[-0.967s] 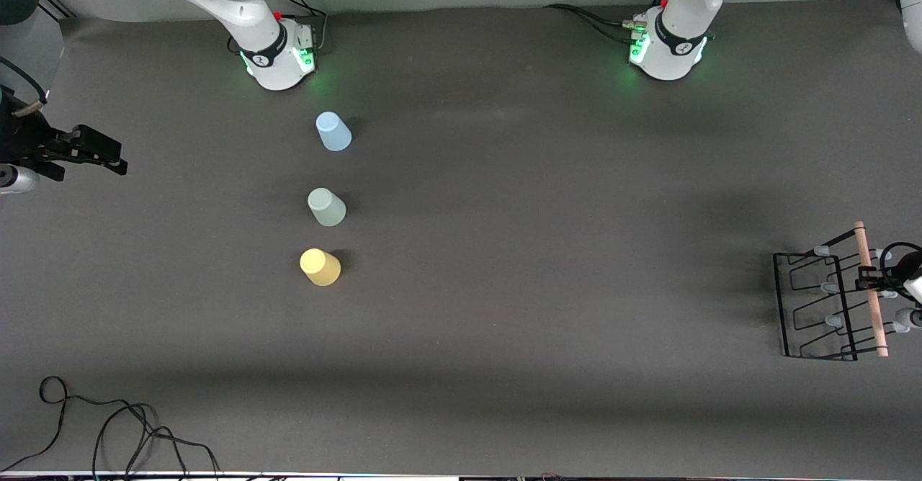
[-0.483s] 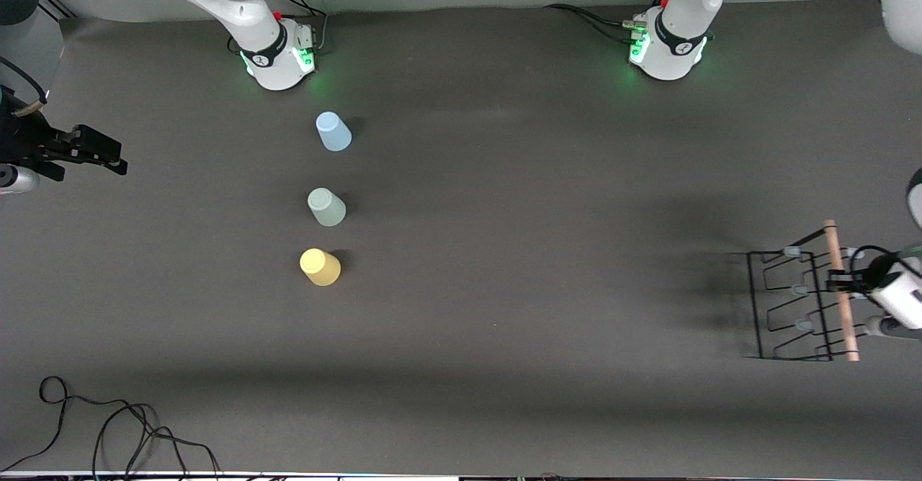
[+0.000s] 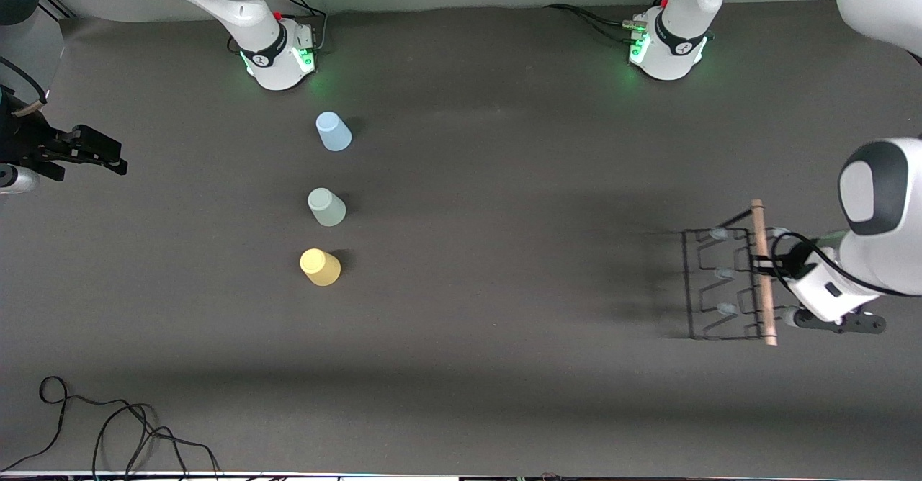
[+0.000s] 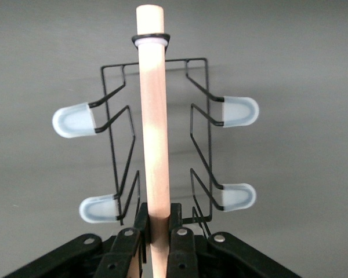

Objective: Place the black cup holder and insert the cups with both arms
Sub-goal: 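Lift the black wire rack by the dowel with the left gripper, then carry the rack to the table middle and lower it with the left gripper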

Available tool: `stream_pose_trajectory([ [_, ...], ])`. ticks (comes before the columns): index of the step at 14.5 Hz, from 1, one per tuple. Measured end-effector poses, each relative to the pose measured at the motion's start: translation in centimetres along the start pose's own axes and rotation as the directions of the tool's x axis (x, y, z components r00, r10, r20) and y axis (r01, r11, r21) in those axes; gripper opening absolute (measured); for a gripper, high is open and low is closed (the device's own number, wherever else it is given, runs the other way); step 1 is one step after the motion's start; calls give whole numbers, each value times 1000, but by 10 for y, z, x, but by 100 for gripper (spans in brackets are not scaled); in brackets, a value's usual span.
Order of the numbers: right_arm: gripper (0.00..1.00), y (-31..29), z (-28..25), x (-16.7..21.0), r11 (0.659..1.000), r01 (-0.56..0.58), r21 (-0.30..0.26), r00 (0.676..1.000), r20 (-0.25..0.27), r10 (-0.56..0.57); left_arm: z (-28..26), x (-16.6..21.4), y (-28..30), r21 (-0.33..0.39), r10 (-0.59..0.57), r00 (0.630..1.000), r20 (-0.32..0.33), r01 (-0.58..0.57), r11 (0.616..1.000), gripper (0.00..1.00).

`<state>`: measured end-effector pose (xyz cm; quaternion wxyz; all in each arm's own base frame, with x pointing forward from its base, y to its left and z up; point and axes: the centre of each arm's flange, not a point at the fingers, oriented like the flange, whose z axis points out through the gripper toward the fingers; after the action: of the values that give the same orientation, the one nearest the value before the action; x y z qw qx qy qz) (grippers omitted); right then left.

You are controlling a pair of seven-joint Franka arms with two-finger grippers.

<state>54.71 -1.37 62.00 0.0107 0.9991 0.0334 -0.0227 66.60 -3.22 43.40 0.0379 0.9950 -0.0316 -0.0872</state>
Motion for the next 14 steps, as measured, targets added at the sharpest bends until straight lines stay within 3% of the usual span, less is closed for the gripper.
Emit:
stream_pose_trajectory([
  [5, 100, 0, 0, 0, 1000, 0, 0, 1000, 0, 0, -21, -20, 108, 4, -71, 997, -18, 72, 997, 16],
  [8, 100, 0, 0, 0, 1000, -1, 0, 1000, 0, 1, -9, -30, 168, 19, -98, 995, -10, 98, 995, 16],
  [14, 100, 2, 0, 0, 1000, -3, 0, 1000, 0, 3, 29, -47, 293, 6, -183, 980, -82, 184, 983, 16],
])
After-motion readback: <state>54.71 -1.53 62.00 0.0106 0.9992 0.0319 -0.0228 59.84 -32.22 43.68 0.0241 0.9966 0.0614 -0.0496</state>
